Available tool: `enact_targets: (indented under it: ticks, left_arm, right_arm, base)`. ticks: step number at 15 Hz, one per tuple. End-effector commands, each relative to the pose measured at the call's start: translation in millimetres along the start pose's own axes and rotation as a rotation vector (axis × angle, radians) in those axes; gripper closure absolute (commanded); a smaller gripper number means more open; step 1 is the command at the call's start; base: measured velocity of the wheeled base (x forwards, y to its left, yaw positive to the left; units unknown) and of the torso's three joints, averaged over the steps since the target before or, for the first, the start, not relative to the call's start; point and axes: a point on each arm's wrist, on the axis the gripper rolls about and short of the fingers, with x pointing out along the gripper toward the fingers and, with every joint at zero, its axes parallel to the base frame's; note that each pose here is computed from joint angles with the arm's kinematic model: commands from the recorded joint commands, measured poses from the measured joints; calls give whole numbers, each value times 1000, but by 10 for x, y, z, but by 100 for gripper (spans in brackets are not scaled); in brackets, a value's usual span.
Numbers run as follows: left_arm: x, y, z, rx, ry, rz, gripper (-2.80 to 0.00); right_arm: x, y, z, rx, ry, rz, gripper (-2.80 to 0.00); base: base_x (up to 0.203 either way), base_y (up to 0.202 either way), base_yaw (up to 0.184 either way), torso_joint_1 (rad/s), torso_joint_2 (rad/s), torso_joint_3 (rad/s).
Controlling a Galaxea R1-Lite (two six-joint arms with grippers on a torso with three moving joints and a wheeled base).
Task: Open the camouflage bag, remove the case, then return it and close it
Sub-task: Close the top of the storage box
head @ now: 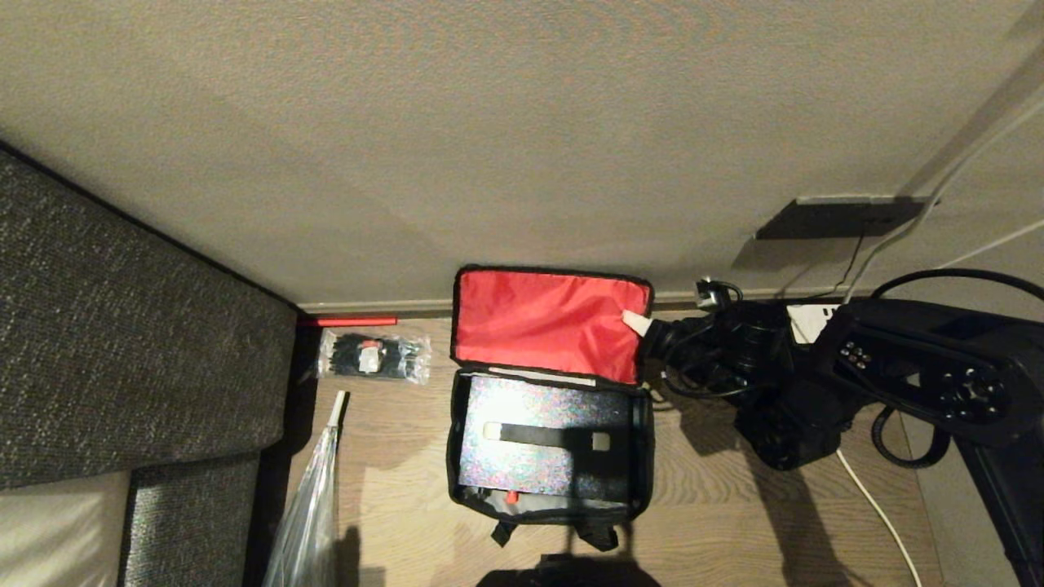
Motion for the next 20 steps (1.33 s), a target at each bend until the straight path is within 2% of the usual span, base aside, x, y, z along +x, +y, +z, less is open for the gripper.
enact_targets:
  ticks: [1, 4, 6, 11, 20]
  left_arm:
    - [1, 0, -9, 0, 1, 1, 0]
    - [1, 0, -9, 0, 1, 1, 0]
    - [1, 0, -9, 0, 1, 2, 0]
    - [1, 0, -9, 0, 1, 1, 0]
    - [1, 0, -9, 0, 1, 2, 0]
  right_arm:
    - [-164, 97, 63, -87, 29, 21, 0]
    - [-289, 117, 6, -196, 81, 60, 0]
    - [-325, 138, 12, -254, 85, 73, 0]
    - [-430, 192, 16, -277, 105, 101, 0]
    - [-780, 277, -106, -356, 221, 192, 0]
  base:
    - [0, 0, 0, 0, 0, 0]
    - [0, 0, 0, 0, 0, 0]
    - [0, 0, 0, 0, 0, 0]
    - [0, 0, 0, 0, 0, 0]
    - [0, 0, 0, 0, 0, 0]
